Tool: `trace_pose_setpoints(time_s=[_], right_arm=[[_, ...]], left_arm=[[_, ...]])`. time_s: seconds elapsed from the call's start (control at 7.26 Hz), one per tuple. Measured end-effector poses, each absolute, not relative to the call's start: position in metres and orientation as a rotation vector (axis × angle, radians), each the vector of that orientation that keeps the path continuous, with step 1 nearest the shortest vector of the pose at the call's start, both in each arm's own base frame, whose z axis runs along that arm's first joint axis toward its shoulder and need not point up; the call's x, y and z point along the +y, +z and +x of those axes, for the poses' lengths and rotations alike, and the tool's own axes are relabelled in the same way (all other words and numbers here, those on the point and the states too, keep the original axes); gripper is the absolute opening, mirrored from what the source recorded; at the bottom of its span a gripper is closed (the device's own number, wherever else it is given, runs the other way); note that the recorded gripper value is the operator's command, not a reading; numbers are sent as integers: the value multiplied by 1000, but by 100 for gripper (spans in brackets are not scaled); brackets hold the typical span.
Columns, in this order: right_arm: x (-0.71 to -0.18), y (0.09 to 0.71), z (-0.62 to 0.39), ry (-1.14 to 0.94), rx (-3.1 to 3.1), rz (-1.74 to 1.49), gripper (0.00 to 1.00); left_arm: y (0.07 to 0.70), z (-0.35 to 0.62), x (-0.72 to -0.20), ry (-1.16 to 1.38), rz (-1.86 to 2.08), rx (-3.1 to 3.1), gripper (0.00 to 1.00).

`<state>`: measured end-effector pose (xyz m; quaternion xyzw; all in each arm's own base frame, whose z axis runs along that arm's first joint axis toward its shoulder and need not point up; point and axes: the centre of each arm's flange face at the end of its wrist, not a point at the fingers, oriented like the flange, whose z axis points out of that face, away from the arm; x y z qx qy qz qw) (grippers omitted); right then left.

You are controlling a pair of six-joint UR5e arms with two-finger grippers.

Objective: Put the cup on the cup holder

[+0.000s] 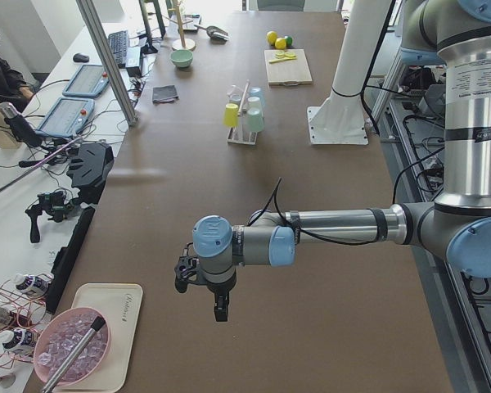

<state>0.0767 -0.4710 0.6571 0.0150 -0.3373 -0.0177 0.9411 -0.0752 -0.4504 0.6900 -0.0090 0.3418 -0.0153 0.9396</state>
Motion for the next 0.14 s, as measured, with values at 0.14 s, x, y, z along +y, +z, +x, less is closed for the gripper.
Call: trace_pose_setpoints(time_s=[0.14], right_arm=[[-471,657,77,-37,-688,32,100]], left_arm=[[690,-75,-450,-31,-18,698,98]])
